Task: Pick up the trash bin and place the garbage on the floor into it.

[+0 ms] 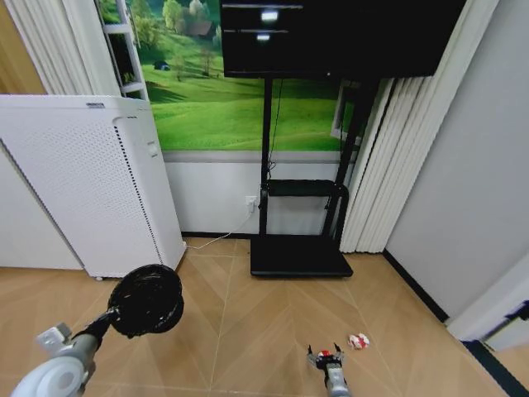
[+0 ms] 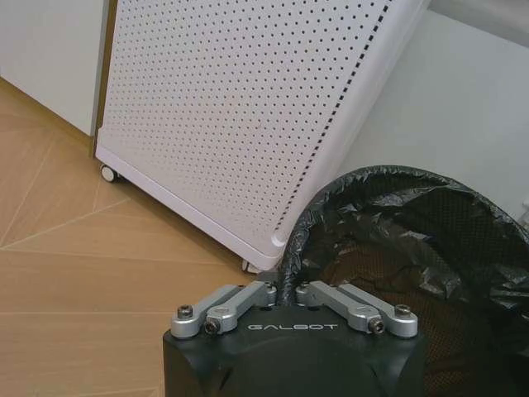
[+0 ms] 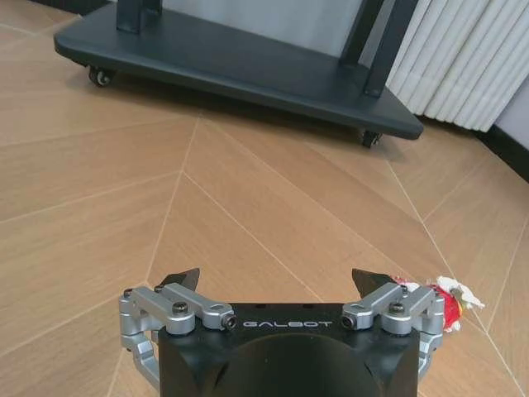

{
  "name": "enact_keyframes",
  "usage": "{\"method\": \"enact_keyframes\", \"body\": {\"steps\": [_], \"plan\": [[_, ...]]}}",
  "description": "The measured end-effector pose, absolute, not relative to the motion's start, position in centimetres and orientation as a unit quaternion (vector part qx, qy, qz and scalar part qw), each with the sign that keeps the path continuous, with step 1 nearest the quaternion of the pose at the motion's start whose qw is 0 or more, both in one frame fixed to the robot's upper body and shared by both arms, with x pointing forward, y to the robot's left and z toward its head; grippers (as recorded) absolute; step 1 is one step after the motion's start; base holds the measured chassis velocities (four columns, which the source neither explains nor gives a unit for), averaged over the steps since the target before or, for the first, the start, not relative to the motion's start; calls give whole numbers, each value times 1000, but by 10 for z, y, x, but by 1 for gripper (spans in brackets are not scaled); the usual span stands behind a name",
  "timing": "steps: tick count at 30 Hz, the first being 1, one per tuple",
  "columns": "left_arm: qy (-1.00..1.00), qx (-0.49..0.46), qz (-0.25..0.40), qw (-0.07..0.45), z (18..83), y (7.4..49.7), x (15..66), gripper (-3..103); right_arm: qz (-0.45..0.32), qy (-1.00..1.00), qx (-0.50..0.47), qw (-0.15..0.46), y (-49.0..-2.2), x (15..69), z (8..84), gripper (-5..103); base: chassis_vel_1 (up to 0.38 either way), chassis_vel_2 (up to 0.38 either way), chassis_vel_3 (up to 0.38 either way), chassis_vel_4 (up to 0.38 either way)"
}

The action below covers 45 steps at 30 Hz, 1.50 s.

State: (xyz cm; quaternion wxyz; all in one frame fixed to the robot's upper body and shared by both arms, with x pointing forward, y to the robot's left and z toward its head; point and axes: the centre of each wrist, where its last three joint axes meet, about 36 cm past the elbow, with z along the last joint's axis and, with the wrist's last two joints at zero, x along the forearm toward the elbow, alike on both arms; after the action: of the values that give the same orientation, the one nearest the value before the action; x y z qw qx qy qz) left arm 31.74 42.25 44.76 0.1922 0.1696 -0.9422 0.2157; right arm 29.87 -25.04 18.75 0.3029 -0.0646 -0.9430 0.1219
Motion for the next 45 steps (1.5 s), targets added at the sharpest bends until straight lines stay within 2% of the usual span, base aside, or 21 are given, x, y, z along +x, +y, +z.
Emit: {"method": "enact_keyframes", "body": {"steps": [20,36,37,38,39,42,43,45], "plan": [[-938,186,221,190,443,413,324,4,132,-918,-91,364,-265,331,145,100,0,0,0,0],[-937,191,222,189,441,411,330,4,118,-906,-91,396,-271,316,130,100,0,0,0,0],[-937,191,222,189,441,411,330,4,118,-906,-90,396,-271,317,129,102,0,0,0,0],[-937,191,222,189,441,411,330,4,117,-906,-89,397,-271,319,129,98,0,0,0,0],[-937,191,222,189,441,411,330,4,117,-906,-89,397,-271,319,129,98,0,0,0,0],[-937,192,221,189,440,412,329,4,116,-907,-87,395,-272,323,130,83,0,0,0,0],[-937,192,221,189,440,412,329,4,116,-907,-87,395,-272,323,130,83,0,0,0,0],[-937,193,220,190,440,412,329,4,115,-908,-87,393,-272,324,131,72,0,0,0,0]]}}
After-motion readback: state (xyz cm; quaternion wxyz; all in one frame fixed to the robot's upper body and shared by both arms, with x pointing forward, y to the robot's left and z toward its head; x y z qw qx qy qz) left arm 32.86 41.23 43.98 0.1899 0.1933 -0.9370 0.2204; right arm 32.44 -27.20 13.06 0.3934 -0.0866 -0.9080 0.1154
